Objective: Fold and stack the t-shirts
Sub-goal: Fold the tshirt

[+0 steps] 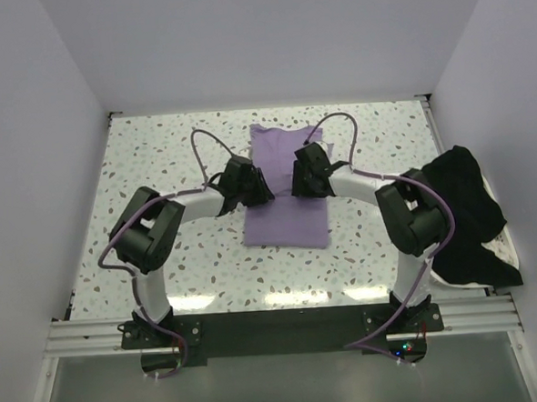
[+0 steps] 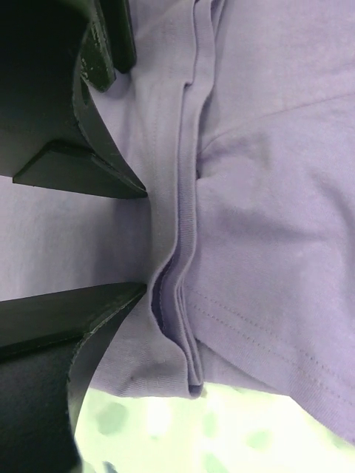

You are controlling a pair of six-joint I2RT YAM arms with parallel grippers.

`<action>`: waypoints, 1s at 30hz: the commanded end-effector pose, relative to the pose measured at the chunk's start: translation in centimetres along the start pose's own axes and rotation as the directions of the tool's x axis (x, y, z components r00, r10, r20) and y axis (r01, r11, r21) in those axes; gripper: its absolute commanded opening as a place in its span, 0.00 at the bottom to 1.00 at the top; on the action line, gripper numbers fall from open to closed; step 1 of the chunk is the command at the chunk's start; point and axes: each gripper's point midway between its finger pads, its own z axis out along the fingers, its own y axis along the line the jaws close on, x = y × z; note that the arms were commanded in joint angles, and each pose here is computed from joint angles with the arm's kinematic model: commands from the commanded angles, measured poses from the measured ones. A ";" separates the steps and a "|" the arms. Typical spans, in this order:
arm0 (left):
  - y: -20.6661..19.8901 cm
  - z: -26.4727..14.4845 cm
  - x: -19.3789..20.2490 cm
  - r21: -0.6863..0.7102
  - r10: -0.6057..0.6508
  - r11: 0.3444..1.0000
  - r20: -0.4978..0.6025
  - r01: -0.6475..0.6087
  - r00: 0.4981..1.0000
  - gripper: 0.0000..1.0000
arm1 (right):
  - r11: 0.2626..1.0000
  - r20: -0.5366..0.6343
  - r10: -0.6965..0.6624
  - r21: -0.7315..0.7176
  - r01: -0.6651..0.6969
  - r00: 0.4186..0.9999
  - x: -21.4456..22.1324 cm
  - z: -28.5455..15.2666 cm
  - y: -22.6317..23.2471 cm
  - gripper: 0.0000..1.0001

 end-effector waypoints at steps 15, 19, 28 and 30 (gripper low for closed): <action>4.8 -11.2 10.2 -0.013 -0.056 0.998 -0.004 0.056 0.998 0.36 | 0.987 -0.158 -0.117 -0.129 0.097 0.981 12.4 -7.8 1.4 0.53; 3.1 -12.4 7.8 0.009 -0.032 0.999 0.054 0.031 0.998 0.38 | 0.987 -0.114 -0.123 -0.113 0.110 0.986 10.7 -9.4 1.1 0.54; 3.6 -10.3 4.1 -0.086 0.024 0.996 0.112 -0.015 0.993 0.37 | 0.993 -0.044 -0.101 -0.062 0.098 0.994 6.9 -9.6 -0.2 0.51; 4.9 -9.5 3.9 -0.125 0.018 0.992 0.114 -0.003 0.993 0.36 | 0.994 -0.051 -0.099 -0.052 0.096 0.994 7.0 -8.9 -0.7 0.49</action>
